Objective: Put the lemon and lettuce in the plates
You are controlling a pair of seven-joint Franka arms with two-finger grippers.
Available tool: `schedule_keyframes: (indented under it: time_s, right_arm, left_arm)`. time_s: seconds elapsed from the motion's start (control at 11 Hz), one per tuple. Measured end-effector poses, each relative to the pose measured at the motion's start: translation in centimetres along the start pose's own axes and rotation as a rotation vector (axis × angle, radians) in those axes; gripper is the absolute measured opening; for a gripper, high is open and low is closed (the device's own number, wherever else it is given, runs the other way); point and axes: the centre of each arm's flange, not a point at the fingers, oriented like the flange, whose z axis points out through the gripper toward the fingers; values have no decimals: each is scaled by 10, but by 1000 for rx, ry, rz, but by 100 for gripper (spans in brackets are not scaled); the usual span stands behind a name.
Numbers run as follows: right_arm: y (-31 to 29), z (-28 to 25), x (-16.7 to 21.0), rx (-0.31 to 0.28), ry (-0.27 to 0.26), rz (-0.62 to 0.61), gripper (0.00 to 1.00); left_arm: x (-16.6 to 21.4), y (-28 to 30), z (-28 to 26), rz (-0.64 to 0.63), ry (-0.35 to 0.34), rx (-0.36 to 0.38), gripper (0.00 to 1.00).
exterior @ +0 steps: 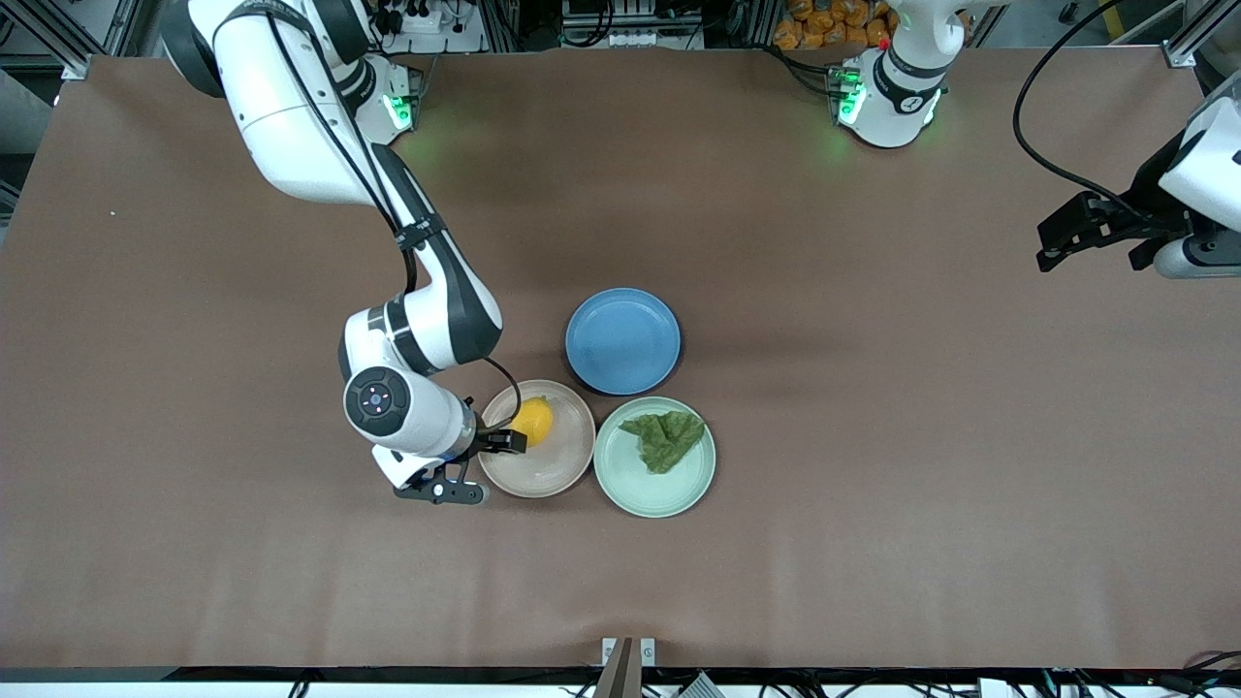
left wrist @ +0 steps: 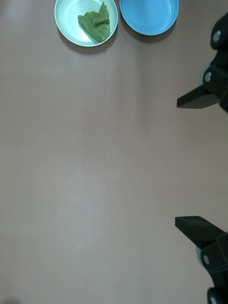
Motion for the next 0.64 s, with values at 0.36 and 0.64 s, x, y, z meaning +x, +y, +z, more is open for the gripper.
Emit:
schedule_keyframes:
  time_s: [0.36, 0.64]
  right_arm:
    - [54, -24, 20, -20, -67, -61, 100]
    - [109, -58, 33, -16, -110, -105, 100]
  left_arm:
    - [-1, -2, -4, -3, 7, 0, 100]
    - [-1, -2, -4, -5, 8, 0, 100]
